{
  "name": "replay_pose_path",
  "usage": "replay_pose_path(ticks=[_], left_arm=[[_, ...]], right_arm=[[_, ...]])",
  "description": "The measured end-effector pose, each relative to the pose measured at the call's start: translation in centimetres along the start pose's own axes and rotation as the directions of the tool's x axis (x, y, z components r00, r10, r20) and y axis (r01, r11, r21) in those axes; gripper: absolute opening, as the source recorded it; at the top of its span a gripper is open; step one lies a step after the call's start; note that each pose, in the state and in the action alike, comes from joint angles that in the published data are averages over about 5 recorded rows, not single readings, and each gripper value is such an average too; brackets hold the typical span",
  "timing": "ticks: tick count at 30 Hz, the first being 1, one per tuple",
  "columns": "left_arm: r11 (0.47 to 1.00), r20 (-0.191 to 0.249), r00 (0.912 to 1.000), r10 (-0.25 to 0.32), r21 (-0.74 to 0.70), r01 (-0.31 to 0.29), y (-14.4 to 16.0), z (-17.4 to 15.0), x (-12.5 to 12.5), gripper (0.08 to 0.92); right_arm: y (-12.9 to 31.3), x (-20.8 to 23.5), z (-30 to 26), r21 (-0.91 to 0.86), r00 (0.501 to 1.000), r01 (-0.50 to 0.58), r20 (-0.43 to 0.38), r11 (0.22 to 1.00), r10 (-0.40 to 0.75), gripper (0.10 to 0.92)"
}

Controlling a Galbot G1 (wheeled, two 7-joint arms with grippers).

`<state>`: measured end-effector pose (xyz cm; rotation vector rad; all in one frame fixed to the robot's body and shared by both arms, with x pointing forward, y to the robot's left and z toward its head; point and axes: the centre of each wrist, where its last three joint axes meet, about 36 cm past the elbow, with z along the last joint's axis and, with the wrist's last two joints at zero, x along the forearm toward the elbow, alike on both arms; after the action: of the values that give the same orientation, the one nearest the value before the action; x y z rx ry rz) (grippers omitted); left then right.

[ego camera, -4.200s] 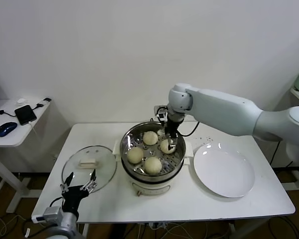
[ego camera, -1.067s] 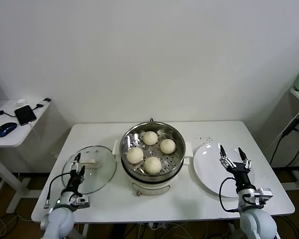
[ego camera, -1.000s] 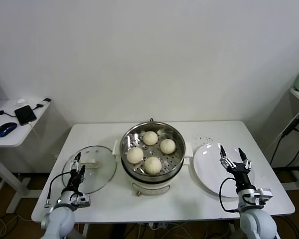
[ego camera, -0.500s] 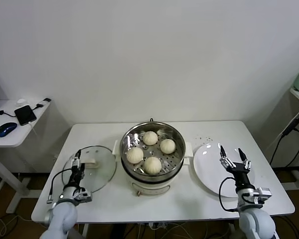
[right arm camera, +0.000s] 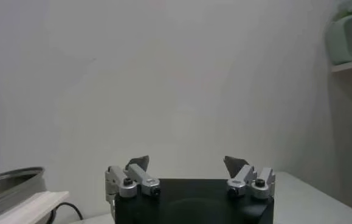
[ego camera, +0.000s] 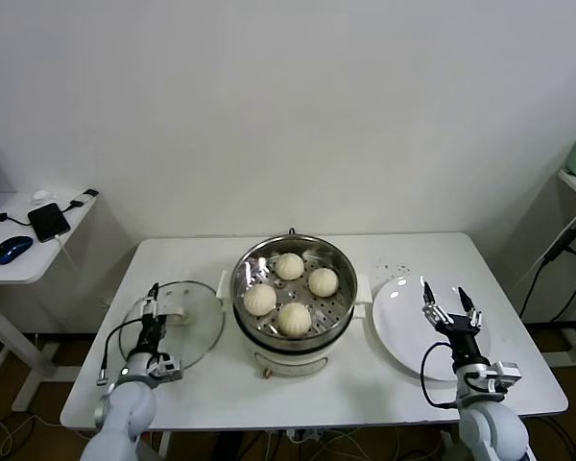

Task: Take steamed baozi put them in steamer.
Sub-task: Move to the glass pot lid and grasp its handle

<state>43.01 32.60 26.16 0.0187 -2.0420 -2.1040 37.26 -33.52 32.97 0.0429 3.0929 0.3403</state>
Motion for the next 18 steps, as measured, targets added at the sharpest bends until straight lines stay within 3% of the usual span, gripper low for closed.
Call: replay_pose_path(ticks=[10,18], left_arm=[[1.000,-0.022,0.9997,0.009,0.017,-0.008,-0.11,-0.21,-0.59,0.797],[0.999,-0.031,0.9988,0.038,0.037,-0.037,-0.50,-0.24,-0.38,0.576]], right_arm=[[0.00,0.04,0.18,0.000,1.000,-0.002,-0.005,1.000,0.002,0.823],[0.21,-0.16,0.22,-0.002,1.000,0.000,-0.005,1.000,0.000,0.823]])
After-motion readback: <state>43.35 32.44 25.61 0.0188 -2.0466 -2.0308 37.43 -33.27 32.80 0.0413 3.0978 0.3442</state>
